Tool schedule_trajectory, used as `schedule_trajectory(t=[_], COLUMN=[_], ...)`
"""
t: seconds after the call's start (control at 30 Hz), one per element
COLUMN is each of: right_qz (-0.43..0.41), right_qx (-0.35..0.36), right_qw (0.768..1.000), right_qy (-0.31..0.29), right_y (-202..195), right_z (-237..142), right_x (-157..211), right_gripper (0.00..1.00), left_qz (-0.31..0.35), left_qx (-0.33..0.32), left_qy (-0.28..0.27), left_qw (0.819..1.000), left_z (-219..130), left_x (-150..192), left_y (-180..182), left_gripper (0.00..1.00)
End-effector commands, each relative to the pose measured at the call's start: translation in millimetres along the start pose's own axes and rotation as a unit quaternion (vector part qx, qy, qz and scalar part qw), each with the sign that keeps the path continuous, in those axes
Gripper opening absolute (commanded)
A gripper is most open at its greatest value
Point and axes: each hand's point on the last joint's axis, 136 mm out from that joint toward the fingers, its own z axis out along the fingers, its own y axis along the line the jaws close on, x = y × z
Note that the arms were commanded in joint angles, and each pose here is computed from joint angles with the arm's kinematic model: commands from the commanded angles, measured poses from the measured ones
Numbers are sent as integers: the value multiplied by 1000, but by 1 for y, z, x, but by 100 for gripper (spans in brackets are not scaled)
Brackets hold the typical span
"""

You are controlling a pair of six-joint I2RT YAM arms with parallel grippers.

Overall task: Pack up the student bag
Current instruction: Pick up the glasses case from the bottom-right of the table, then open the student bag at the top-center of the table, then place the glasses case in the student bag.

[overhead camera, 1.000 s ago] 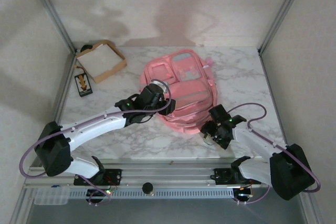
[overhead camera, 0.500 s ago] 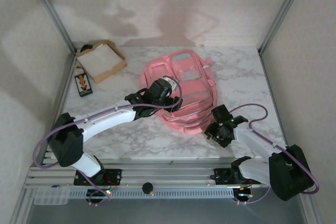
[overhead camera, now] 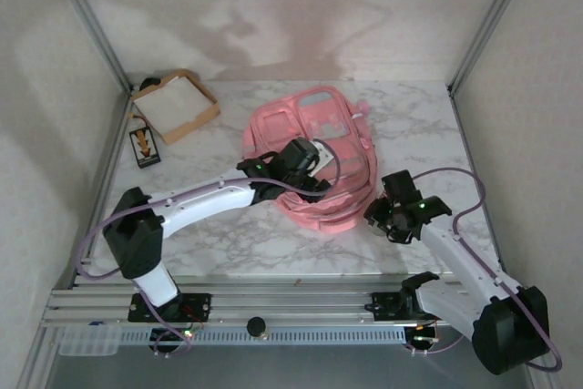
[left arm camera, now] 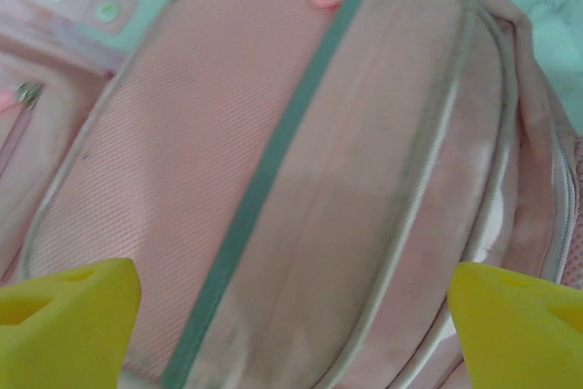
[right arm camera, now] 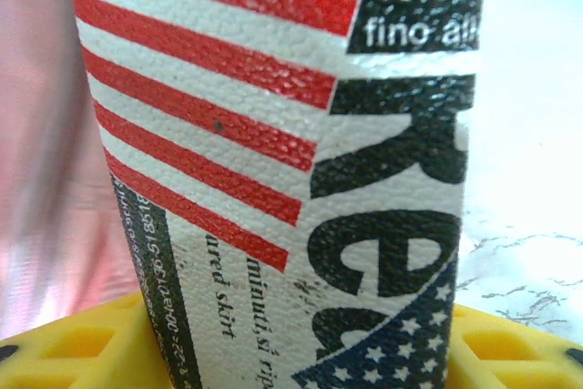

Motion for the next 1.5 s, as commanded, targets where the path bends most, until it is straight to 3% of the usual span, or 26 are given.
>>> schedule_trajectory(t=[0.0,0.17,0.27,0.43,0.57,0.73,0.9,1.03,1.47], right_qz=[-20,-30,-36,-51,-61,-100,-150,-174,-175], right_qx=[-9,-27,-39,-49,-61,-127,-179,-239,-224], right_qw=[1000,999,999,998,996,987,971,953,954], right_qy=[-14,-14,-11,-4,-2,22,51,70,93], right_y=[9,18,23,28,35,64,92,120,147], right_z=[-21,-28,-29,-33,-37,-45,-61,-76,-37], right_x=[-12,-18,-19,-18,-19,-14,-10,-7,-25], right_gripper=[58,59,59,59,59,60,61,62,67], left_qz=[60,76,69,59,57,37,-30,-68,-150], left_qx=[-42,-67,-93,-75,-81,-94,-90,-37,35], left_qy=[19,14,3,-6,-3,-31,-88,-127,-200], left_qw=[997,995,993,995,995,994,992,989,968], left_z=[11,26,29,31,38,36,16,2,-29], left_x=[1,-8,-18,-28,-26,-47,-80,-95,-113], left_y=[0,4,16,20,23,28,32,17,4], left_gripper=[87,82,70,48,39,0,0,0,0])
